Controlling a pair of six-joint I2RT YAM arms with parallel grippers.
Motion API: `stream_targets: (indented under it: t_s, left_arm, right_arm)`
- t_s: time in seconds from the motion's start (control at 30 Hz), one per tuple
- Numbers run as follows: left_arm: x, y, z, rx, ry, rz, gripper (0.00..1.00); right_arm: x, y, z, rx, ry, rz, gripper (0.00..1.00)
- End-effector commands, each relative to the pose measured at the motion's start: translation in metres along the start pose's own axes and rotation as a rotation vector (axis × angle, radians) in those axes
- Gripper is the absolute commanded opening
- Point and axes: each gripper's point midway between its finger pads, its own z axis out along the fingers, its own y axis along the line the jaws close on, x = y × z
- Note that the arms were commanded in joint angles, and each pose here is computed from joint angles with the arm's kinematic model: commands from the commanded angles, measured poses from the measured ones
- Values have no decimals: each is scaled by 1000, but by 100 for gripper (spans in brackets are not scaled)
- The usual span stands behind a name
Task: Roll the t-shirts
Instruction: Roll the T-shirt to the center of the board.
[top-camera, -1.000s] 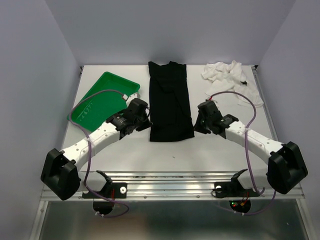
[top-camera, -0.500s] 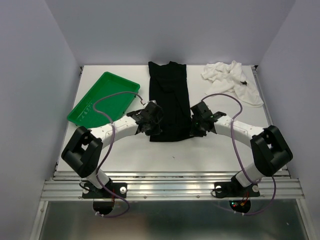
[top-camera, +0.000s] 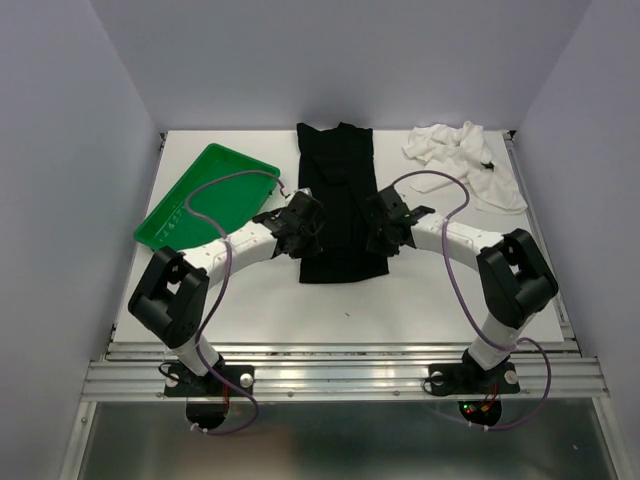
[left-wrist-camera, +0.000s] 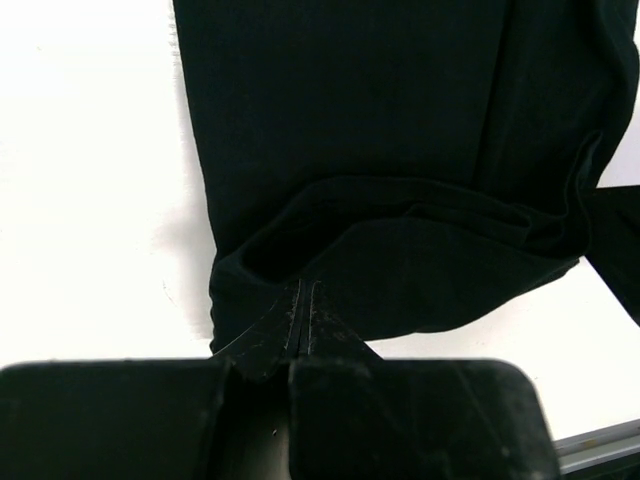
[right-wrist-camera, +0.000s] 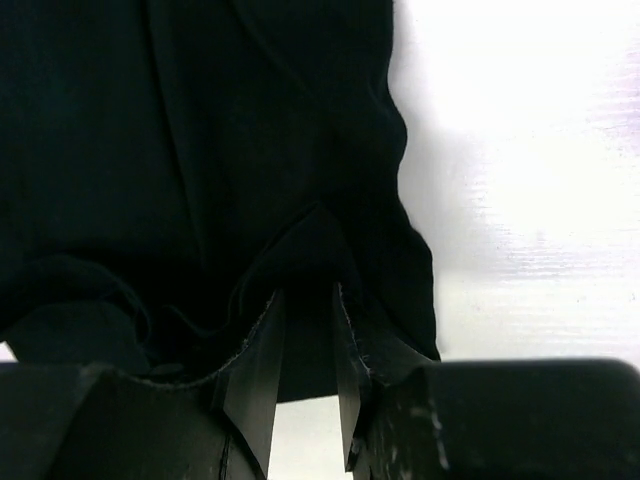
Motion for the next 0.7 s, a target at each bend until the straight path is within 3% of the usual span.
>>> stream_targets:
  t_s: [0.0, 0.57, 0.67]
  left_arm:
    - [-7, -1, 0, -6, -17, 23, 0]
    - [8, 16, 22, -38, 35, 21, 0]
    - [8, 16, 21, -36, 35, 18, 0]
  right_arm:
    - [-24, 7, -1, 4, -77, 32, 32]
    - [16, -22, -1, 28, -4, 27, 32]
    - [20, -22, 1, 17, 2, 31, 25]
